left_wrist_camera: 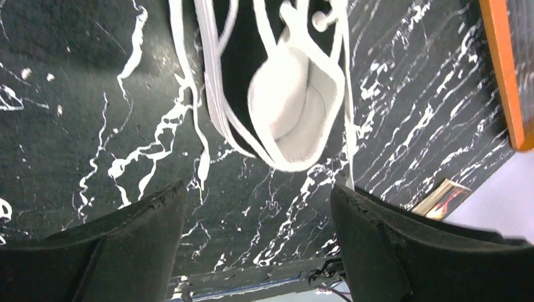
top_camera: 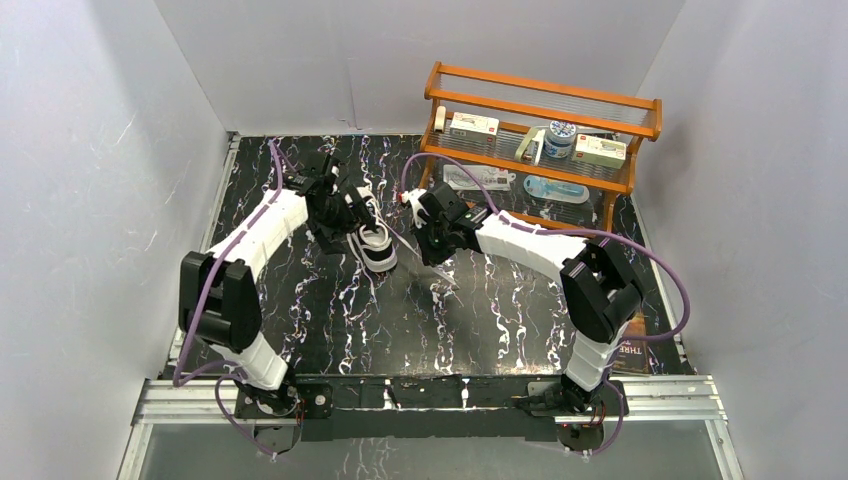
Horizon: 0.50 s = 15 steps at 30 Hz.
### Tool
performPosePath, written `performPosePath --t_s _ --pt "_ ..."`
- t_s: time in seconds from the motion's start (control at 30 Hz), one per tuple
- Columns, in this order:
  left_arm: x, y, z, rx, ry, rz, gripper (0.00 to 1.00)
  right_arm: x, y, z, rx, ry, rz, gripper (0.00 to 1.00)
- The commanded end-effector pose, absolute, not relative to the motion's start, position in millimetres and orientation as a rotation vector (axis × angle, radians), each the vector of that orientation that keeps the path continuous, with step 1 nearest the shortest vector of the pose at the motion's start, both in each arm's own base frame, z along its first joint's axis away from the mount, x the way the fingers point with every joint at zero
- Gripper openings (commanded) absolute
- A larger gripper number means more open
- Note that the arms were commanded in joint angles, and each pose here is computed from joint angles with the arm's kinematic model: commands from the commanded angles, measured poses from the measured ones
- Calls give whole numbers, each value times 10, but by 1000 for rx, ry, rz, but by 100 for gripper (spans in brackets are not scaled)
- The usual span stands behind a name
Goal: Tie the shoes
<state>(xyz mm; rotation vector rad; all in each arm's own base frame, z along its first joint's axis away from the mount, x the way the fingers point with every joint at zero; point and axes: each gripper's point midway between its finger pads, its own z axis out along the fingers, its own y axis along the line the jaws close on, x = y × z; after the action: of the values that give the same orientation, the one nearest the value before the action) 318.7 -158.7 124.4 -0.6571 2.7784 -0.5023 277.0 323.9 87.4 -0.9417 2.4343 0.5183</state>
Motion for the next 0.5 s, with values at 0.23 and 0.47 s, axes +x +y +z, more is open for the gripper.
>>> performPosePath --t_s 0.23,0.47 --pt "3390 -1768 835 -624 2859 -591 61 2733 3228 1188 -934 2389 562 0" --pt "2944 -1891 915 -584 2898 -669 35 2623 3129 1285 -917 2425 563 0"
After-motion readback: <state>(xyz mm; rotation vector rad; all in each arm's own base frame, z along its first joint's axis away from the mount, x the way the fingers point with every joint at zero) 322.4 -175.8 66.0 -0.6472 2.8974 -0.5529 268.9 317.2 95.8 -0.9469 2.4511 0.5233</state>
